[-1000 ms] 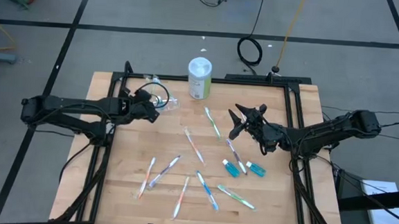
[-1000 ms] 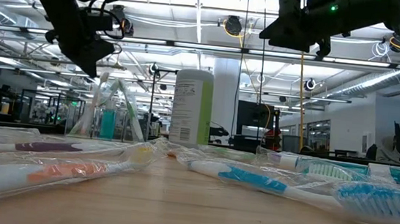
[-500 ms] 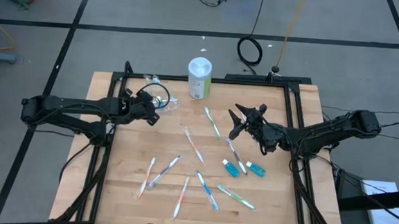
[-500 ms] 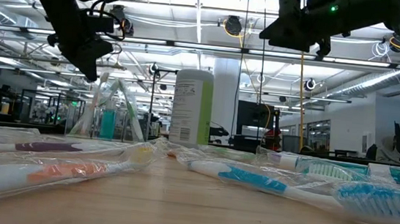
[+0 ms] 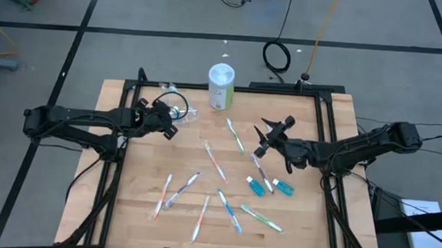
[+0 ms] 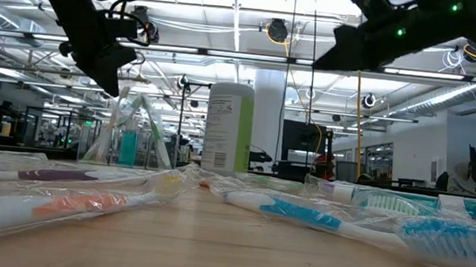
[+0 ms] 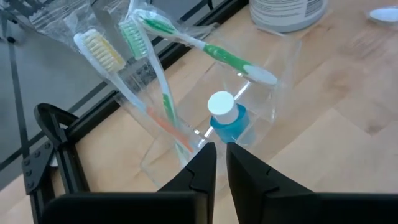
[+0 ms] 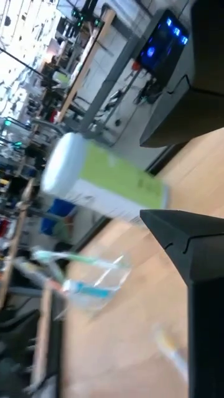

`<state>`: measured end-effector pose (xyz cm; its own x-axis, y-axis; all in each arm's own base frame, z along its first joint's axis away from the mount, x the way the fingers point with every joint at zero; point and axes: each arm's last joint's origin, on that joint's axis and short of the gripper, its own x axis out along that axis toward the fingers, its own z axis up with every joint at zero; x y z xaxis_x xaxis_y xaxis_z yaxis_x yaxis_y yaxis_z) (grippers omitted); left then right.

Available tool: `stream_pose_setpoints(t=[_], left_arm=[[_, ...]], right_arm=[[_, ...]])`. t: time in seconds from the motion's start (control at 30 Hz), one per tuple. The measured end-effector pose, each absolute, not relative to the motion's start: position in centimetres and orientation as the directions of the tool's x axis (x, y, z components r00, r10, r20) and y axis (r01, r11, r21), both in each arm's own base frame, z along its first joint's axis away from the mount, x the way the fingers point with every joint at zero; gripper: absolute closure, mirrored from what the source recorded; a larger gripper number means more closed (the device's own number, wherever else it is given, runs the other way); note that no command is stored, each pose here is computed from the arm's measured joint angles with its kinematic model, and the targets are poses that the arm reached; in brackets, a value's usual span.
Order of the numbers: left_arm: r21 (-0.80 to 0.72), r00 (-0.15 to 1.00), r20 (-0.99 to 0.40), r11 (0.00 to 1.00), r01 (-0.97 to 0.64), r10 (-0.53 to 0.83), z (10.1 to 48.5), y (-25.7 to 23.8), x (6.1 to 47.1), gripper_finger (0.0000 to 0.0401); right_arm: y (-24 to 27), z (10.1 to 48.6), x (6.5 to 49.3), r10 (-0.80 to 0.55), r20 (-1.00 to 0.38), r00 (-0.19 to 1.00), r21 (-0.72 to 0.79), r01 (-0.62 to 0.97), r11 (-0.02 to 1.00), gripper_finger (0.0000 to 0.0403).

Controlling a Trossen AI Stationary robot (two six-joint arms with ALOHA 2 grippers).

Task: Pick & Place toothbrushing station
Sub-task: Put the top blue toothbrush into the transparent organizer

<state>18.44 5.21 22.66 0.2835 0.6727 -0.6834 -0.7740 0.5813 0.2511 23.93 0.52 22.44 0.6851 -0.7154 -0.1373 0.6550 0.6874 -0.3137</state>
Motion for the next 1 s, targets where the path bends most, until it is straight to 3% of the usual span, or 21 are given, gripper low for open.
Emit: stream_pose_setpoints(t=[0.23, 0.43, 0.77, 1.0], left_arm=[[0.247, 0.323, -0.666, 0.608, -0.755, 0.672, 22.9, 5.3, 18.9, 0.0305], [0.21, 0.37, -0.632, 0.611, -0.763, 0.68, 23.3, 5.4, 19.4, 0.0275], [0.204, 0.372, -0.632, 0.609, -0.766, 0.68, 23.3, 5.4, 19.4, 0.0272], [0.192, 0.382, -0.641, 0.621, -0.76, 0.665, 23.3, 5.3, 19.4, 0.0272]], right_arm=[[-1.6, 20.7, 23.4, -0.75, -0.269, 0.604, -0.301, 0.687, 0.662, 0.0193], [-4.0, 18.5, 22.4, -0.614, -0.521, 0.592, -0.13, 0.656, 0.743, 0.0161], [-7.2, 15.5, 20.5, -0.617, -0.688, 0.383, -0.102, 0.79, 0.604, 0.0175], [-7.9, 13.1, 19.0, -0.508, -0.762, 0.402, -0.039, 0.755, 0.655, 0.0181]])
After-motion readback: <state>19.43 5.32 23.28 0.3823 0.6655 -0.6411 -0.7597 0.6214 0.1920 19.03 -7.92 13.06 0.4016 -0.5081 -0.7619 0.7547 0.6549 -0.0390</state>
